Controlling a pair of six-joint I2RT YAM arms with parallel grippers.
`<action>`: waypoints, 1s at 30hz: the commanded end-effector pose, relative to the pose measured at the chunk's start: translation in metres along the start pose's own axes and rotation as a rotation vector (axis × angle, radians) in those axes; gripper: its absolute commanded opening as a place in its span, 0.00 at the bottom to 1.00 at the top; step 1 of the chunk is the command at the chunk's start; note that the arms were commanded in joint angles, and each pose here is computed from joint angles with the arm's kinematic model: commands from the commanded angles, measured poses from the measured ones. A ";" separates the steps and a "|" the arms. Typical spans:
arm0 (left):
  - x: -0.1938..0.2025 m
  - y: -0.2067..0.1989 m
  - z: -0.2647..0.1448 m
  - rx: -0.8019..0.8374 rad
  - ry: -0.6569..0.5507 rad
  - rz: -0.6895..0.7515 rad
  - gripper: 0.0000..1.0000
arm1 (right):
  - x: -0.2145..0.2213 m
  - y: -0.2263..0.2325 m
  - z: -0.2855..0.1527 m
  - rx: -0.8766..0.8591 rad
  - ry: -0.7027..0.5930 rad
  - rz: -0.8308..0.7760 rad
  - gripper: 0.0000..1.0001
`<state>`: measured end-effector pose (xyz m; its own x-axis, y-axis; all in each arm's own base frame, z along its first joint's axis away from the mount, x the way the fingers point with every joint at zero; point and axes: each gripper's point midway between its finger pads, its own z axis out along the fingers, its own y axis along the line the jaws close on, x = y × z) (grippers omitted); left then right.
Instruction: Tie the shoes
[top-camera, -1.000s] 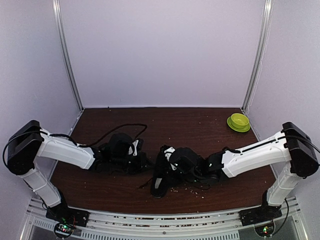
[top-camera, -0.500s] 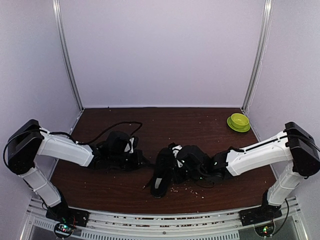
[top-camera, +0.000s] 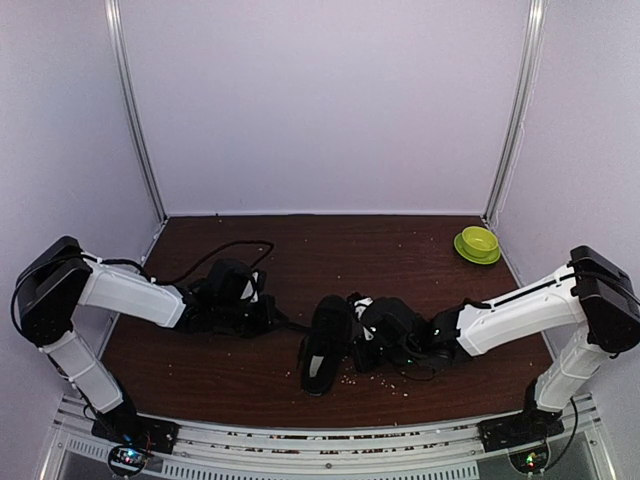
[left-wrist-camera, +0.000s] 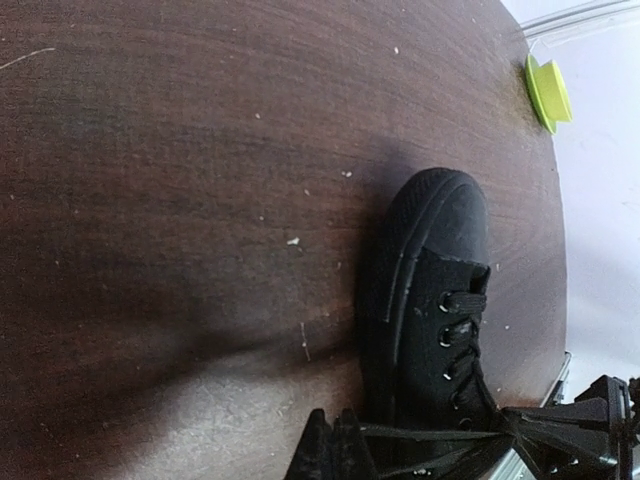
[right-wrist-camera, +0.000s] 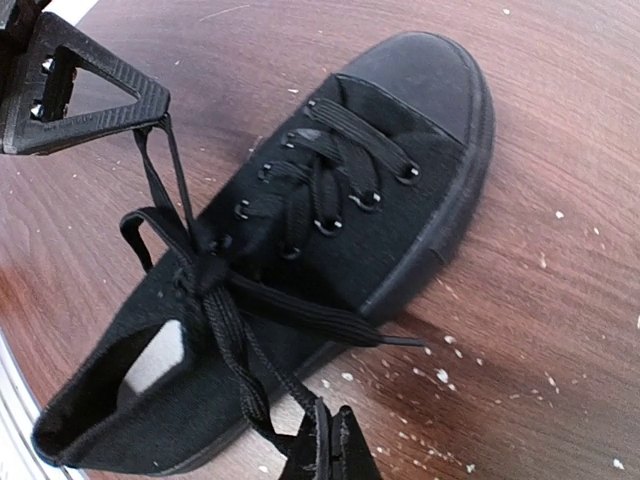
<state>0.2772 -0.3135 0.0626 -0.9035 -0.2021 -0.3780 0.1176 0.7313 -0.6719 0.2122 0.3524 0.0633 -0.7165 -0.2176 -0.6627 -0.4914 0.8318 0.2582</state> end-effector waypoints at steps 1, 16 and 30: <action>-0.007 0.020 0.002 -0.046 -0.022 0.006 0.00 | -0.004 -0.007 -0.009 0.001 -0.024 0.048 0.00; -0.015 0.045 -0.004 -0.103 -0.054 -0.022 0.00 | 0.016 -0.021 -0.012 -0.001 -0.009 0.102 0.00; -0.031 0.013 -0.018 0.000 -0.097 0.109 0.19 | 0.006 -0.013 -0.026 -0.052 -0.035 0.068 0.32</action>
<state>0.2818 -0.2919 0.0490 -0.8992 -0.2021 -0.3881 0.1094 0.7549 -0.6466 0.2039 0.3387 0.0725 -0.7395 -0.1043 -0.6651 -0.4516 0.8095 0.3752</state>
